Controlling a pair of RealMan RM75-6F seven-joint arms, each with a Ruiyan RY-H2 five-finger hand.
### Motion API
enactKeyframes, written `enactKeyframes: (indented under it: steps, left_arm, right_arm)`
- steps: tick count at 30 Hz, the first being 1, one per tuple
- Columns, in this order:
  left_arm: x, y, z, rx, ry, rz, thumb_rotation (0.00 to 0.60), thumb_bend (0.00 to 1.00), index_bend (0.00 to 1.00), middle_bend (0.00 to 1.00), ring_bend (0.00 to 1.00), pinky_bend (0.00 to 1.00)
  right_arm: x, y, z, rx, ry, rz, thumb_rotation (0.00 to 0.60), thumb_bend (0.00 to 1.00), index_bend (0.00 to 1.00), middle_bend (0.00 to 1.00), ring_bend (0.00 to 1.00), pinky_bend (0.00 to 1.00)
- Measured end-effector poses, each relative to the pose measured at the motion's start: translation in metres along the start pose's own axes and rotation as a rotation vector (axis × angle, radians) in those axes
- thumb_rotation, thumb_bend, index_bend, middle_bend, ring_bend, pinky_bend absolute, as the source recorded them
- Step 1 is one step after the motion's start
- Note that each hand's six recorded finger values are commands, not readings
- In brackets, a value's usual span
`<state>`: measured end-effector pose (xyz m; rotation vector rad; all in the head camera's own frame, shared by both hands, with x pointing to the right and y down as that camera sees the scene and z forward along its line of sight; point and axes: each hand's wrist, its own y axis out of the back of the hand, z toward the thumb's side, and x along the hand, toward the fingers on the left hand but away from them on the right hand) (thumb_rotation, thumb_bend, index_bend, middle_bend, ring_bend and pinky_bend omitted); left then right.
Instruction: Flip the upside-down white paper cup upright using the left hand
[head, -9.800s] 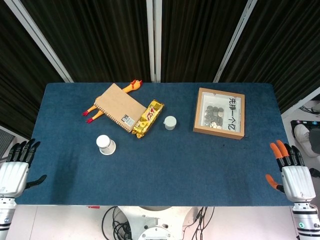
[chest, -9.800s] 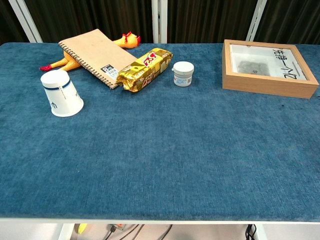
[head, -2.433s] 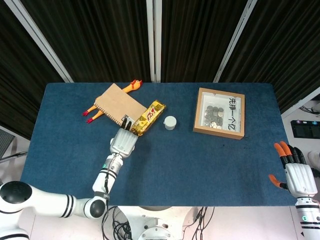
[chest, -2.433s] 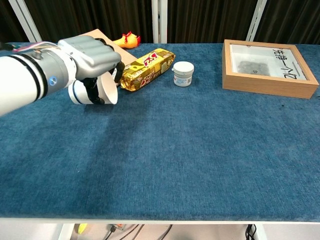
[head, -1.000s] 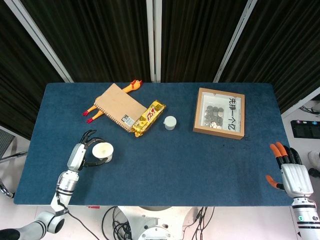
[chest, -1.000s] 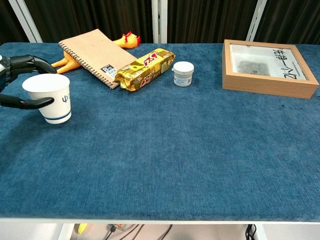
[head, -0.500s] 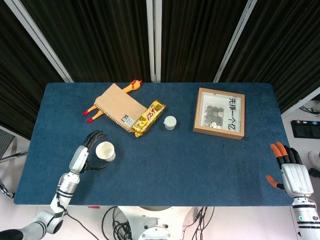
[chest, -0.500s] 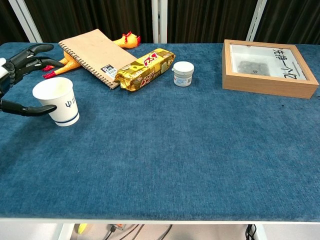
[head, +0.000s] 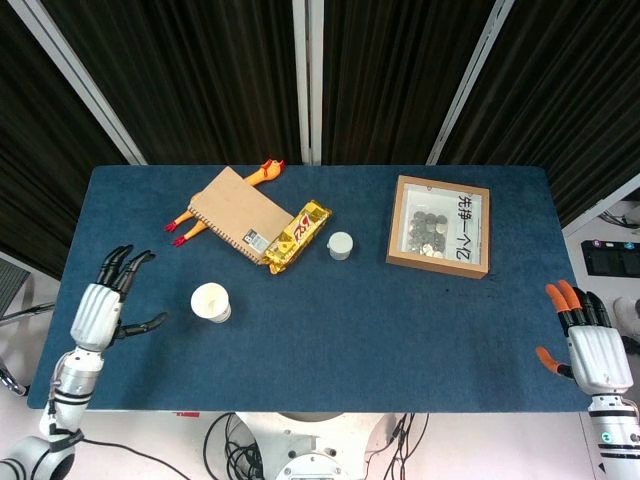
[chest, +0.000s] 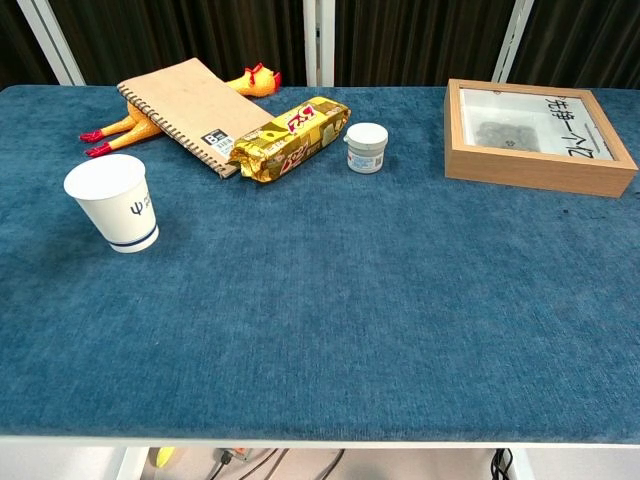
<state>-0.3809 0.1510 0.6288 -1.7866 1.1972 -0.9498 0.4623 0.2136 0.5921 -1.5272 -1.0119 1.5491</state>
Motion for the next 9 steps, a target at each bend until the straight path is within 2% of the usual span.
enactKeyframes:
  steps: [4, 7, 9]
  left_arm:
    - [-0.022, 0.023, -0.014, 0.277, 0.104, -0.071, 0.6, 0.12, 0.03, 0.0, 0.0, 0.0]
    - [-0.044, 0.037, -0.022, 0.405, 0.211, -0.162, 0.6, 0.12, 0.01, 0.0, 0.0, 0.0]
    - [-0.056, 0.046, -0.029, 0.447, 0.273, -0.216, 0.6, 0.12, 0.01, 0.0, 0.0, 0.0]
  right_arm:
    - [0.0, 0.0, 0.004, 0.017, 0.024, -0.024, 0.6, 0.15, 0.0, 0.0, 0.0, 0.0]
    - [0.0, 0.001, 0.008, 0.03, 0.038, -0.039, 0.6, 0.15, 0.0, 0.0, 0.0, 0.0]
    - [0.0, 0.0, 0.012, 0.037, 0.043, -0.043, 0.6, 0.15, 0.0, 0.0, 0.0, 0.0]
